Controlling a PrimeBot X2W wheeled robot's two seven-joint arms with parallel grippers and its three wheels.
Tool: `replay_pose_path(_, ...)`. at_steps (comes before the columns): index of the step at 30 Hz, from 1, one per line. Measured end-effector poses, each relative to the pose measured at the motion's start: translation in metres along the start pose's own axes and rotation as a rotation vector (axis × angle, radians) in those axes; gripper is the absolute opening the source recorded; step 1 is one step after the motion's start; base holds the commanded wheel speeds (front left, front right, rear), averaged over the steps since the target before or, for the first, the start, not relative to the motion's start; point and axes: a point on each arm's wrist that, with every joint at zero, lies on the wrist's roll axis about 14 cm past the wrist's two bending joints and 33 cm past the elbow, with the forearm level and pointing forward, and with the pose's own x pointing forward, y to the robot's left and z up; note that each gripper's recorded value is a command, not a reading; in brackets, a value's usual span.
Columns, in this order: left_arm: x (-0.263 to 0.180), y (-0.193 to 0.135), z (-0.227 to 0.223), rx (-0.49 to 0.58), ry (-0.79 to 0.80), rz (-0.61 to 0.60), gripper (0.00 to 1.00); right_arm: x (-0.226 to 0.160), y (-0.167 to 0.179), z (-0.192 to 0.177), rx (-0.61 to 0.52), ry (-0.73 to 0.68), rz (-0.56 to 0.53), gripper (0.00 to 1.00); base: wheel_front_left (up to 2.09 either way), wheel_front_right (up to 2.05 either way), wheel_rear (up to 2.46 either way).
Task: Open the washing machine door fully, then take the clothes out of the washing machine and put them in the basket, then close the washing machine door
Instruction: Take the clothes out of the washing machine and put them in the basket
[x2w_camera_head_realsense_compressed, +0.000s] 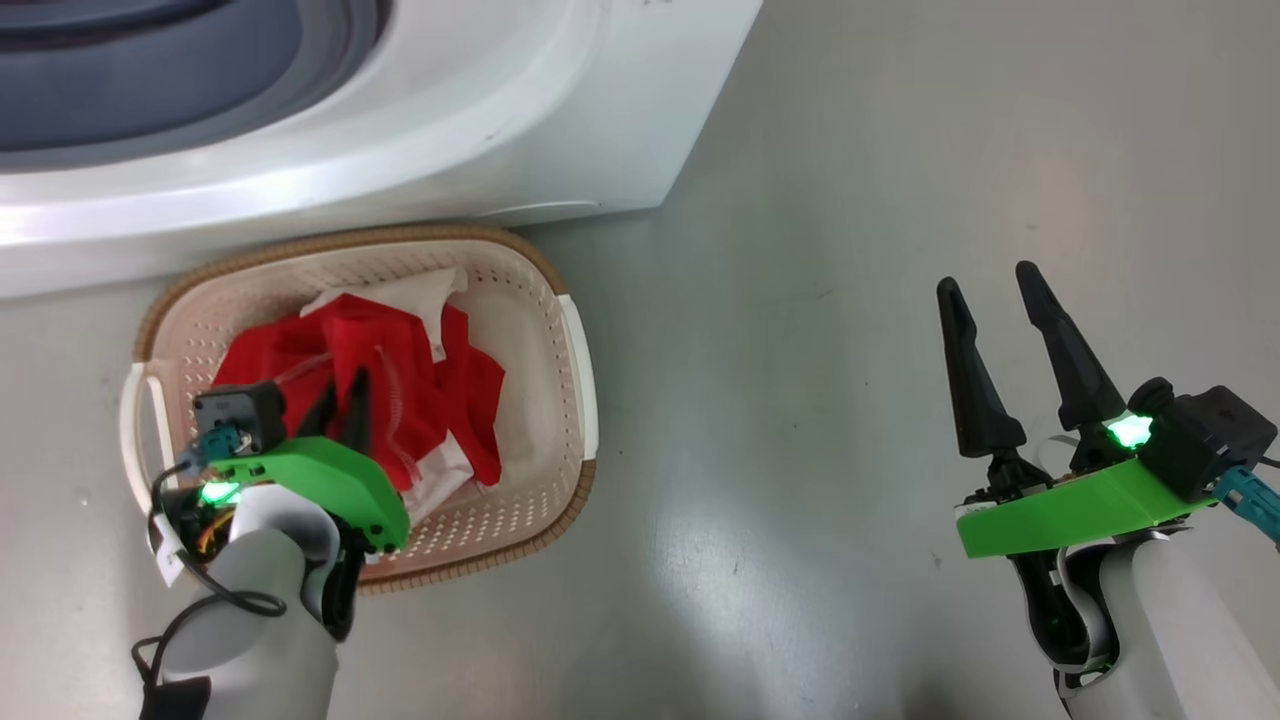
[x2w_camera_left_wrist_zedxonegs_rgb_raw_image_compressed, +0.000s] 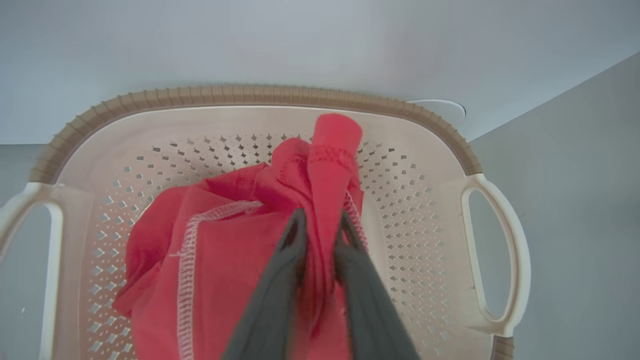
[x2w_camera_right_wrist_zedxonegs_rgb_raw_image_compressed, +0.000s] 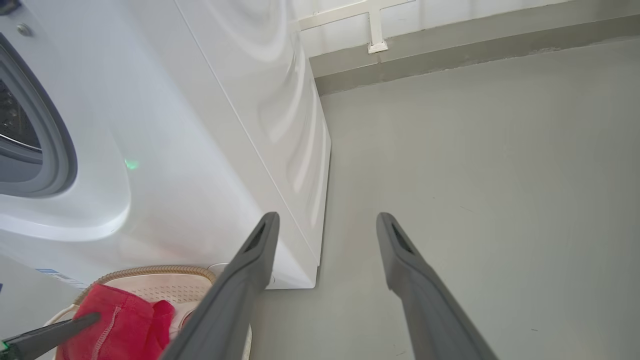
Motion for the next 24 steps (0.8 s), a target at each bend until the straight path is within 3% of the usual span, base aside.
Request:
replay_pose_path(11, -0.03, 0.0, 0.026, -0.005, -0.097, 0.0, 1.0, -0.009, 0.014, 0.027, -0.004, -0.058, 0.031, 1.0, 0.0, 0.0, 0.0)
replay_pose_path(24, -0.086, 0.003, 0.071, 0.016, -0.293, 0.006, 1.0, -0.046, 0.024, 0.045, -0.023, -0.08, 0.055, 1.0, 0.0, 0.0, 0.0)
